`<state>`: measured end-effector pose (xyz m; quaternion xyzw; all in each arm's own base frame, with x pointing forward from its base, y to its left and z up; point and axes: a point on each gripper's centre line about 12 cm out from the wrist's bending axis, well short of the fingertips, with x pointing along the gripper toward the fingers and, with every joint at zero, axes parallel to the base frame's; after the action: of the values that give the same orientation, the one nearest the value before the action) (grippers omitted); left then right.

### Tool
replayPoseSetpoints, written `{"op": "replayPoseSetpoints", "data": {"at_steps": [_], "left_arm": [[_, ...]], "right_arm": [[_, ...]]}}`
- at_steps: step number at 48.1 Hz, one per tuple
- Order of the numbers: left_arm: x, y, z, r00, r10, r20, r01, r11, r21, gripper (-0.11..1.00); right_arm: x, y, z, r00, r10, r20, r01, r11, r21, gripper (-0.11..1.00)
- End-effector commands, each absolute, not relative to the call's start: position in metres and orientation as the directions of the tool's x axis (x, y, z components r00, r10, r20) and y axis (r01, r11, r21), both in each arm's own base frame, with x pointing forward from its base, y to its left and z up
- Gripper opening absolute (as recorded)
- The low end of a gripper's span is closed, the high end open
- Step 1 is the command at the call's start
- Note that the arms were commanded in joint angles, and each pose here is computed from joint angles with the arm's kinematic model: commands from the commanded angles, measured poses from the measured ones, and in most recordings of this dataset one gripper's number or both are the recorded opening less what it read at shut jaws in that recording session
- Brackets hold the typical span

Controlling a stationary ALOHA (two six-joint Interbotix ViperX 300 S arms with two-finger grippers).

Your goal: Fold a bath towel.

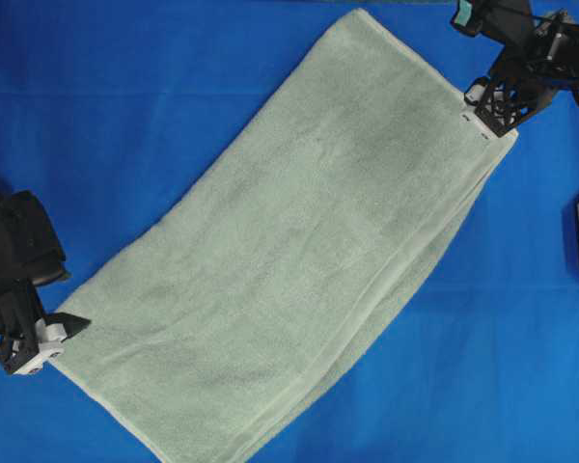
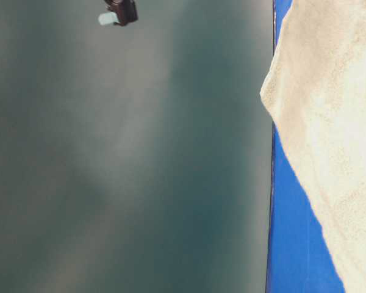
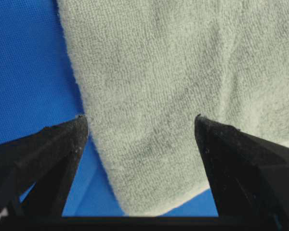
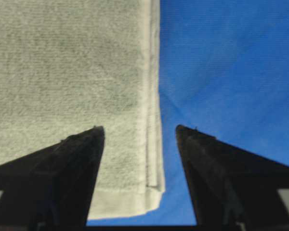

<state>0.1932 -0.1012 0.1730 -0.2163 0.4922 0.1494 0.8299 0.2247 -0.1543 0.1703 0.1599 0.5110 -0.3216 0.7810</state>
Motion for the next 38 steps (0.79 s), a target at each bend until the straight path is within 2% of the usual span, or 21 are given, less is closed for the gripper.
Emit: {"op": "replayPoseSetpoints", "data": {"at_steps": [1,15,32,36,38], "left_arm": [[0.198,-0.104,0.179,0.488,0.025,-0.872,-0.455,0.86,-0.231,0.85],[0.198,-0.104,0.178,0.486,0.027,-0.874,-0.455,0.861,-0.227,0.85],[0.198,-0.104,0.178,0.484,0.029,-0.875,-0.458,0.86,-0.225,0.85],[0.198,-0.104,0.178,0.484,0.029,-0.875,-0.458,0.86,-0.225,0.85],[0.198,-0.103,0.178,0.484,0.03,-0.875,-0.46,0.859,-0.225,0.85]], "right_arm": [[0.229,-0.157,0.164,0.273,-0.334,-0.902,0.662,0.746,-0.076,0.62],[0.228,-0.166,0.11,0.205,-0.277,-0.939,0.663,0.745,-0.075,0.62],[0.214,-0.163,0.092,0.194,-0.259,-0.946,0.68,0.73,-0.061,0.6],[0.215,-0.16,0.091,0.202,-0.256,-0.945,0.68,0.731,-0.052,0.56],[0.215,-0.159,0.09,0.209,-0.254,-0.944,0.682,0.73,-0.046,0.5]]}}
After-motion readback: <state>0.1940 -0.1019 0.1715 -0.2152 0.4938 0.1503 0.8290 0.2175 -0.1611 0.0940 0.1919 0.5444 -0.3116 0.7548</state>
